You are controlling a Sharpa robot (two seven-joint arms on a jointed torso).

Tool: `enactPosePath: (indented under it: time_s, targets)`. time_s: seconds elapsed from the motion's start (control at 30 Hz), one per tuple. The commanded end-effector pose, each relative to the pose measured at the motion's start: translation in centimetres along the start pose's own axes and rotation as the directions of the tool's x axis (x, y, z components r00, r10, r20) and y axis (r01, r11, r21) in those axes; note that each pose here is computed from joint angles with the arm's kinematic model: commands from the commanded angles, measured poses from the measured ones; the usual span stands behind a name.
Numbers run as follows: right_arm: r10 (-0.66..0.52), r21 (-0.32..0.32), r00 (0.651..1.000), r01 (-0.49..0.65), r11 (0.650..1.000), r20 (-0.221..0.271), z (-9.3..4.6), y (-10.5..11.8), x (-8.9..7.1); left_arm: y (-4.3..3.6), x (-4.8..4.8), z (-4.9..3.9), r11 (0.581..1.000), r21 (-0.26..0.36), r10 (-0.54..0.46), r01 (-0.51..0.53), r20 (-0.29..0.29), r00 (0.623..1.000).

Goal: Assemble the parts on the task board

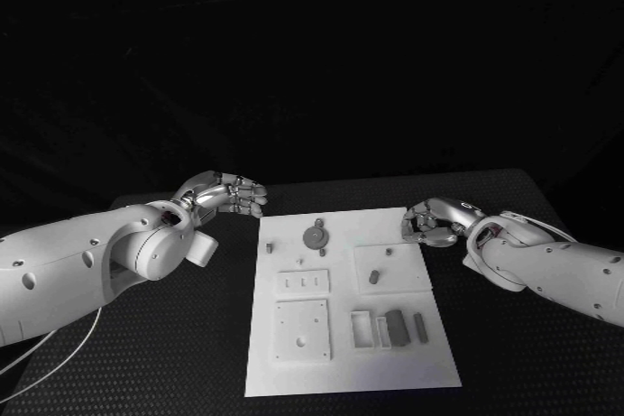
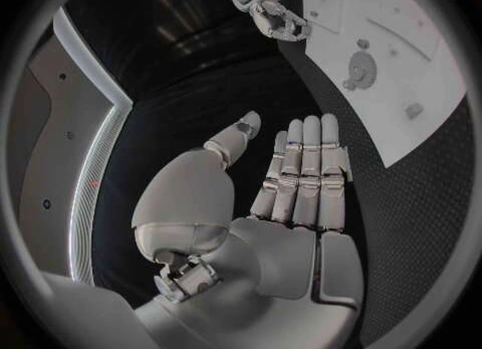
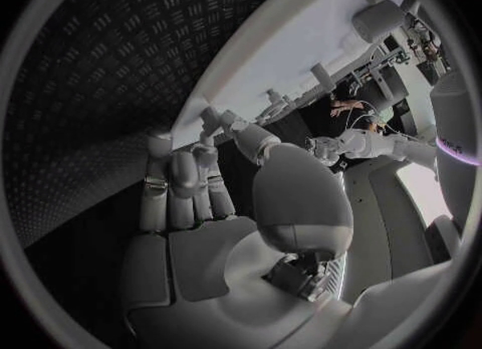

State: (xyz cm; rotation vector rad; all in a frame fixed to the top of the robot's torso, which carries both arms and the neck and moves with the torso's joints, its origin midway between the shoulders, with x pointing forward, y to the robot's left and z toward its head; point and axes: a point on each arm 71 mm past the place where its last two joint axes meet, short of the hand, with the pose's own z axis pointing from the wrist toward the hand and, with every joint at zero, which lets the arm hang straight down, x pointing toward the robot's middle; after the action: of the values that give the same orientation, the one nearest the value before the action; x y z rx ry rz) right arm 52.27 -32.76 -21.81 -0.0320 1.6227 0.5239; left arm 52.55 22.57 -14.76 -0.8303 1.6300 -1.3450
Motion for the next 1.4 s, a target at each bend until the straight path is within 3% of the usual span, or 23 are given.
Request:
enactPosePath:
  time_s: [0.03,0.3,0.9,1.17,1.4]
  targets:
    - [-0.024,-0.005,0.999,0.024,1.000,-0.024,0.1,0.1,0.6,-0.17,0.12,0.03,1.000,0.009,0.001,-0.001,-0.006,1.000]
    - [-0.020,-0.007,0.999,0.020,1.000,-0.029,0.2,0.3,1.7,-0.13,0.03,0.04,1.000,0.008,0.002,-0.002,-0.004,1.000]
    - [-0.027,0.009,1.000,0.027,1.000,-0.007,0.3,0.1,1.5,-0.11,0.02,0.02,1.000,0.006,0.002,-0.002,-0.006,1.000]
    - [-0.017,0.010,0.999,0.016,1.000,0.029,0.6,0.5,1.4,-0.13,-0.02,0.07,1.000,0.008,0.027,-0.027,0.005,1.000]
    - [-0.026,0.010,0.996,0.025,1.000,0.084,1.2,1.5,0.7,-0.14,0.28,0.11,0.998,0.007,0.066,-0.066,-0.022,0.998]
